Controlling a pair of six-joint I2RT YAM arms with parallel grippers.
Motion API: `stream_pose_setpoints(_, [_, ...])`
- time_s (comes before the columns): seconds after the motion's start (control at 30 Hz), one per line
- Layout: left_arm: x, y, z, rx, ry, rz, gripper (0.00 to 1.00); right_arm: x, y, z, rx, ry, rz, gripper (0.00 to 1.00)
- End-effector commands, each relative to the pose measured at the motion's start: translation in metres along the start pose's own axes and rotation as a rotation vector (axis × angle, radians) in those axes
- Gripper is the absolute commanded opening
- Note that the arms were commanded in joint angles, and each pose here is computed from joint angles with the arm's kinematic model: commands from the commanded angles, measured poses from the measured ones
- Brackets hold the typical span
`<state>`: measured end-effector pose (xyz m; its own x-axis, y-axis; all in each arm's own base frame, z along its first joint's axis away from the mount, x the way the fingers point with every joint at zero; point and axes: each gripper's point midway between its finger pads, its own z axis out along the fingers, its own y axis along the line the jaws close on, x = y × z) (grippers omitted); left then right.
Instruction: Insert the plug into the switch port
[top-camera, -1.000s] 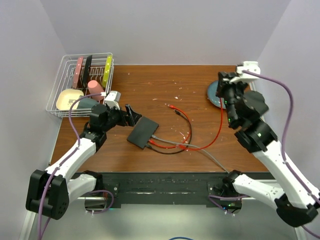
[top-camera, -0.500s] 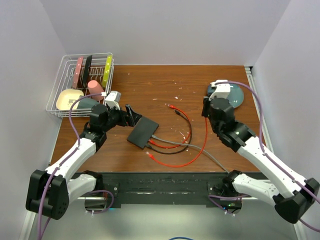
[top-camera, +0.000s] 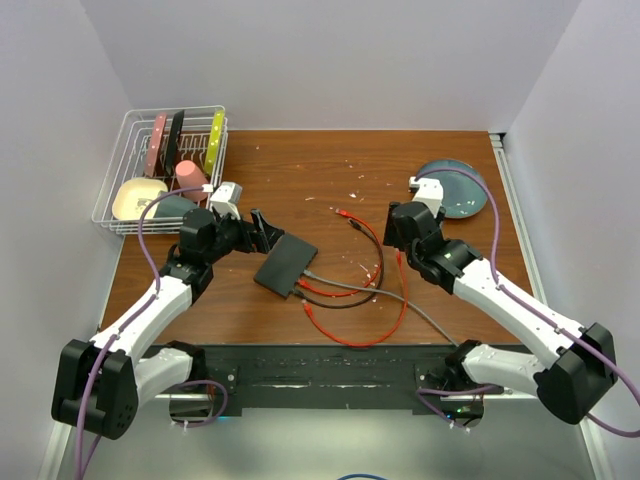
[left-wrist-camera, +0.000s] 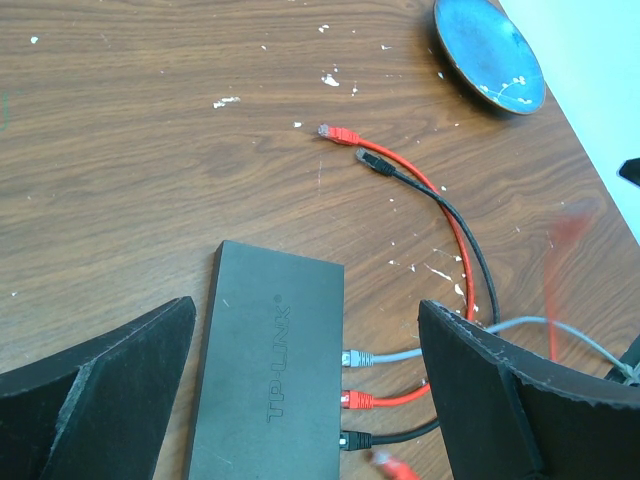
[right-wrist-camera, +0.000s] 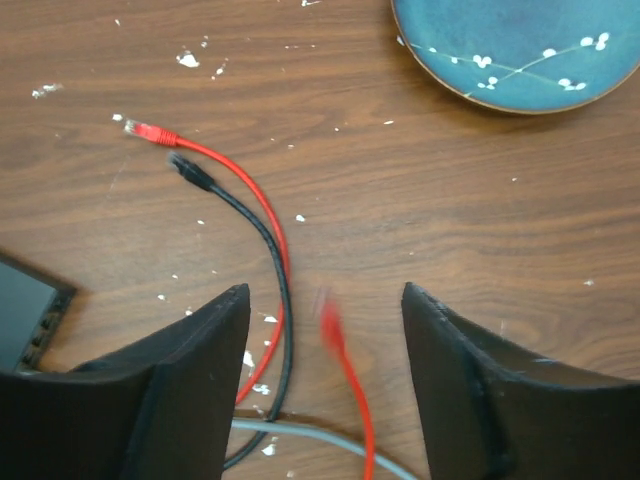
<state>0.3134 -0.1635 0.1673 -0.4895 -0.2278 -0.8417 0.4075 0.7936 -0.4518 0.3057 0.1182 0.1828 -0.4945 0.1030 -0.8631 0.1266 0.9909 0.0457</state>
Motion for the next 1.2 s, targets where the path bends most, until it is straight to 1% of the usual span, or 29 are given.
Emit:
stream_pose_setpoints(0.0, [-0.017, -0.006, 0.000, 0.021, -0.039, 0.028, 0.98, -0.013, -0.005, -0.007, 0.018, -0.041, 0.039, 0.75])
stream_pose_setpoints(0.03, [-0.017, -0.006, 0.000, 0.019, -0.040, 0.030, 0.98, -0.018, -0.004, -0.009, 0.006, -0.054, 0.043, 0.79])
stream_pose_setpoints(0.07, [-0.017, -0.005, 0.000, 0.018, -0.040, 0.031, 0.98, -0.021, 0.001, -0.011, -0.023, -0.057, 0.038, 0.80])
stream_pose_setpoints(0.2, [-0.017, -0.005, 0.002, 0.016, -0.036, 0.027, 0.98, -0.014, 0.037, -0.017, -0.208, -0.015, -0.020, 0.81])
stream_pose_setpoints(0.23, [-0.017, -0.005, 0.002, 0.016, -0.036, 0.025, 0.98, -0.005, 0.052, -0.018, -0.271, 0.018, -0.036, 0.81])
stream_pose_setpoints(0.33, [-0.017, -0.004, 0.003, 0.014, -0.034, 0.021, 0.98, 0.017, 0.089, -0.030, -0.389, 0.052, -0.116, 0.80])
stream_pose_setpoints(0.37, [-0.016, -0.004, 0.004, 0.013, -0.032, 0.018, 0.98, 0.034, 0.108, -0.040, -0.438, 0.072, -0.181, 0.79])
stream_pose_setpoints(0.43, [-0.015, -0.002, 0.004, 0.009, -0.029, 0.017, 0.98, 0.047, 0.130, -0.048, -0.492, 0.092, -0.225, 0.78])
stream_pose_setpoints(0.47, [-0.015, -0.002, 0.004, 0.007, -0.029, 0.017, 0.98, 0.069, 0.146, -0.052, -0.533, 0.142, -0.277, 0.77])
stream_pose_setpoints(0.57, [-0.013, 0.000, 0.005, -0.004, -0.023, 0.013, 0.98, 0.095, 0.173, -0.066, -0.605, 0.192, -0.335, 0.73])
stream_pose_setpoints(0.63, [-0.013, 0.003, 0.005, -0.017, -0.023, 0.013, 0.98, 0.118, 0.183, -0.066, -0.611, 0.235, -0.360, 0.68])
stream_pose_setpoints(0.67, [-0.013, 0.004, 0.005, -0.025, -0.023, 0.015, 0.98, 0.127, 0.191, -0.074, -0.637, 0.243, -0.375, 0.67])
stream_pose_setpoints(0.8, [-0.015, 0.008, 0.003, -0.055, -0.032, 0.012, 0.98, 0.162, 0.204, -0.079, -0.653, 0.292, -0.402, 0.65])
stream_pose_setpoints(0.83, [-0.017, 0.009, 0.003, -0.062, -0.033, 0.009, 0.98, 0.166, 0.206, -0.080, -0.659, 0.296, -0.408, 0.65])
stream_pose_setpoints(1.0, [-0.014, 0.012, 0.003, -0.077, -0.024, -0.003, 0.98, 0.183, 0.214, -0.086, -0.672, 0.320, -0.443, 0.56])
stream_pose_setpoints(1.17, [-0.013, 0.014, 0.005, -0.079, -0.020, -0.006, 0.98, 0.195, 0.213, -0.086, -0.661, 0.341, -0.446, 0.54])
